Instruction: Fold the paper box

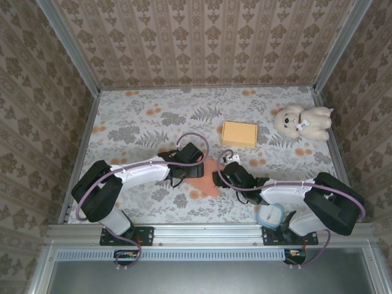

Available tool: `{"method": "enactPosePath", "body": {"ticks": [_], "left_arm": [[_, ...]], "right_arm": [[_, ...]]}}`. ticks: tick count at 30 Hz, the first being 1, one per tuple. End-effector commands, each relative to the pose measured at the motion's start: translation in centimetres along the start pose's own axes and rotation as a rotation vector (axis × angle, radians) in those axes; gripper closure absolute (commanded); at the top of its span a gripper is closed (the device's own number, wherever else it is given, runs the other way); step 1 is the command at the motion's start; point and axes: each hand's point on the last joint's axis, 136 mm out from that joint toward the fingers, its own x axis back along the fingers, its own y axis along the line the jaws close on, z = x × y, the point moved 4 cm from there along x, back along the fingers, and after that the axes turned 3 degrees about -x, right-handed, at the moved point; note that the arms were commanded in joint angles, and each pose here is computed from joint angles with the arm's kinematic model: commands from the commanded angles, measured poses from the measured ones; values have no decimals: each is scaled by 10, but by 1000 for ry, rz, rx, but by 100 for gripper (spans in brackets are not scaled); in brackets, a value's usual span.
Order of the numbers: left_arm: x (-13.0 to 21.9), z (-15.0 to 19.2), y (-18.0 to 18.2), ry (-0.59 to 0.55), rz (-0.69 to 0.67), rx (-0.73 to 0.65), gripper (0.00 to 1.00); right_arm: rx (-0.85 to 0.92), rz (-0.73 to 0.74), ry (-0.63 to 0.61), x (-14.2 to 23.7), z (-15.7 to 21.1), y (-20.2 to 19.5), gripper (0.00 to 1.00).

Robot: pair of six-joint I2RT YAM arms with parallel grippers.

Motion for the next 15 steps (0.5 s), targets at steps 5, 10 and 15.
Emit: {"method": "enactPosePath", "body": {"ticks": [5, 10, 15], "left_arm": [[-6, 57, 8, 263, 4, 21, 21], [-7, 64, 14, 289, -19, 45, 26], [-9, 69, 12, 349, -1, 96, 33]], "right_arm": [[27, 49, 50, 1, 13, -12, 31], [30, 54, 53, 1, 13, -13, 31], [24, 53, 55, 1, 14, -13, 31]]}}
